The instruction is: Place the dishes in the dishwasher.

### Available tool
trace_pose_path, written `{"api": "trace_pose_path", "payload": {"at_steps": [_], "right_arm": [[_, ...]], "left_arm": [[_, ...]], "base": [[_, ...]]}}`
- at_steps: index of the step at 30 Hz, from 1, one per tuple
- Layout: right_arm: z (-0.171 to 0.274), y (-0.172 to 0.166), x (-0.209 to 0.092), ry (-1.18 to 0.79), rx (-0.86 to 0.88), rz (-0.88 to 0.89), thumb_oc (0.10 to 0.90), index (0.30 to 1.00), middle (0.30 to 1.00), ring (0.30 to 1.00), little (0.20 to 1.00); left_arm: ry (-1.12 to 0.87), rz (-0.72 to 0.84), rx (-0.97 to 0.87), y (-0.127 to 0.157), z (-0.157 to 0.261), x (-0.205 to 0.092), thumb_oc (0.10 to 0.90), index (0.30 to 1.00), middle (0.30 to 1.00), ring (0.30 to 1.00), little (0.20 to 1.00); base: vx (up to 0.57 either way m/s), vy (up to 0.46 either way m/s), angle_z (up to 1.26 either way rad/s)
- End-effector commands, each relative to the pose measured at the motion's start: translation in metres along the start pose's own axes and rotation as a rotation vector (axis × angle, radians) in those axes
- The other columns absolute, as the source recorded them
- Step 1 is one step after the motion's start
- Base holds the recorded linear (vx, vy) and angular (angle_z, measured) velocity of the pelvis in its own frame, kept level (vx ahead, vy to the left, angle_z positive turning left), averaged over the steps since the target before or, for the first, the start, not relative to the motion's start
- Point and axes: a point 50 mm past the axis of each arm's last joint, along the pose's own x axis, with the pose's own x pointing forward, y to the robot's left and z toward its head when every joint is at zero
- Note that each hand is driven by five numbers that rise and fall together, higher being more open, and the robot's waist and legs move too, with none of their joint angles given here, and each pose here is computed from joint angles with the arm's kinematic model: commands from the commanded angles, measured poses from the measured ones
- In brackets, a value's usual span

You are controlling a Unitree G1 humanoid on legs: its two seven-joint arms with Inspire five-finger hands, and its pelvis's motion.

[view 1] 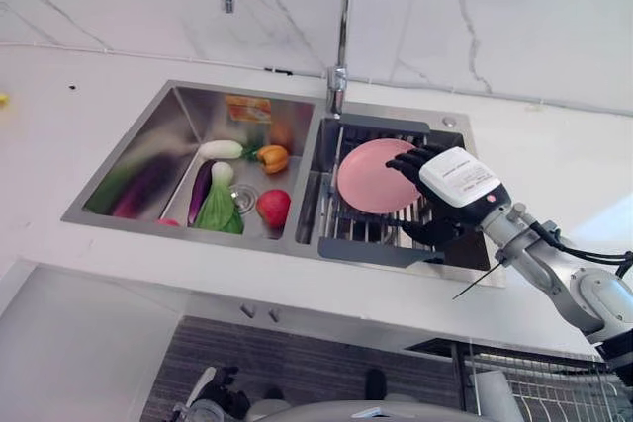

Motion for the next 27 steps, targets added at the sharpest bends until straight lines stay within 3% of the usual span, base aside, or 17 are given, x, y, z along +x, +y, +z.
{"api": "trace_pose_path", "payload": {"at_steps": [1,11,27], "right_arm": [[-0.022,-0.049,0.015,0.078,-0.125,-0.258,0.8,0.9,0.9,0.9,0.9],[-0.03,-0.036,0.017,0.111,-0.324,-0.214,0.8,0.9,0.9,0.9,0.9],[-0.04,0.011,0.023,0.284,-0.317,-0.184,0.8,0.9,0.9,0.9,0.9]], "left_arm": [[0.012,-0.042,0.066,-0.009,0.0,0.001,0.8,0.9,0.9,0.9,0.9],[0.018,-0.036,0.053,-0.01,0.0,0.0,0.8,0.9,0.9,0.9,0.9],[0.007,-0.006,0.025,-0.014,0.001,-0.001,0.8,0.9,0.9,0.9,0.9]], "base": [[0.01,0.003,0.13],[0.0,0.002,0.04],[0.0,0.001,0.02]]}}
